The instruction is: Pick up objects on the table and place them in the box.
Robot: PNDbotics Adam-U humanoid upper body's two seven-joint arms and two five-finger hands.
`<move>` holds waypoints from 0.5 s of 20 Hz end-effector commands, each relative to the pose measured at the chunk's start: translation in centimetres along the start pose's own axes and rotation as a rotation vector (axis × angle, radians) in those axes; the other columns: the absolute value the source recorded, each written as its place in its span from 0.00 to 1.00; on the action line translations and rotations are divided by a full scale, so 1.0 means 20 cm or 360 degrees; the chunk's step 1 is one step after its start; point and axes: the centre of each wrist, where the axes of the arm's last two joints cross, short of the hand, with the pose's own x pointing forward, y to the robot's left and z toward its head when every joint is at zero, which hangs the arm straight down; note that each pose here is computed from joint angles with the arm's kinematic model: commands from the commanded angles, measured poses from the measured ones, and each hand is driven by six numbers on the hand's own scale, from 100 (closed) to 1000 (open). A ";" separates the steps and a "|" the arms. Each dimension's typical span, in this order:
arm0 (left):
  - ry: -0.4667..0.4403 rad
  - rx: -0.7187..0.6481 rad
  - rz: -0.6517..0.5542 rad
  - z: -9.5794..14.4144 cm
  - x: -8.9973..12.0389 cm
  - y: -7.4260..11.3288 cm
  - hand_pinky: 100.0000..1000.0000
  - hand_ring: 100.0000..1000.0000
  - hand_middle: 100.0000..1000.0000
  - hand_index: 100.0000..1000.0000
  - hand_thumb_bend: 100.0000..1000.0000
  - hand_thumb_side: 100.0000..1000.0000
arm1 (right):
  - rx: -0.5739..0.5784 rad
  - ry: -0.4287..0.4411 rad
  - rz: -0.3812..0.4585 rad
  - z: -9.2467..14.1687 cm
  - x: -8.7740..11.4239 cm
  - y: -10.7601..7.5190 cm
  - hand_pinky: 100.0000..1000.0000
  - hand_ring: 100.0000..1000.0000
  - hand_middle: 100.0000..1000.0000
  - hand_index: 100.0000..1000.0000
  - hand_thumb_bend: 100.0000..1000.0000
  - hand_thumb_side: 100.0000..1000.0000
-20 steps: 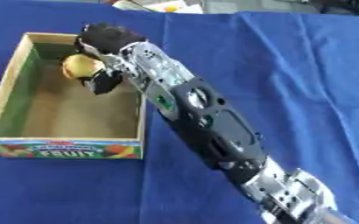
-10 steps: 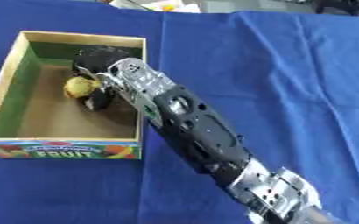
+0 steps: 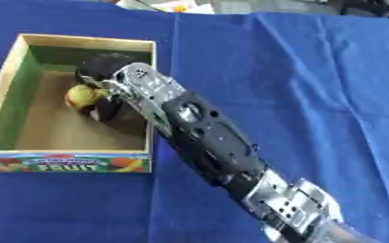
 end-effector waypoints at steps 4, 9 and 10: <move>-0.0023 -0.0020 -0.0021 -0.02 0.03 0.02 0.63 0.88 0.89 0.93 0.00 1.00 | 0.0074 -0.0016 0.0121 0.03 -0.05 -0.10 0.79 0.83 0.84 1.00 0.05 0.66; -0.0017 -0.0017 -0.0027 -0.02 0.03 0.02 0.63 0.88 0.89 0.93 0.00 1.00 | 0.0012 -0.0043 0.0124 0.11 -0.10 -0.23 0.79 0.83 0.84 1.00 0.16 0.75; -0.0017 -0.0017 -0.0027 -0.02 0.03 0.02 0.63 0.88 0.89 0.93 0.00 1.00 | 0.0003 -0.0046 0.0118 0.12 -0.10 -0.24 0.79 0.83 0.84 1.00 0.16 0.75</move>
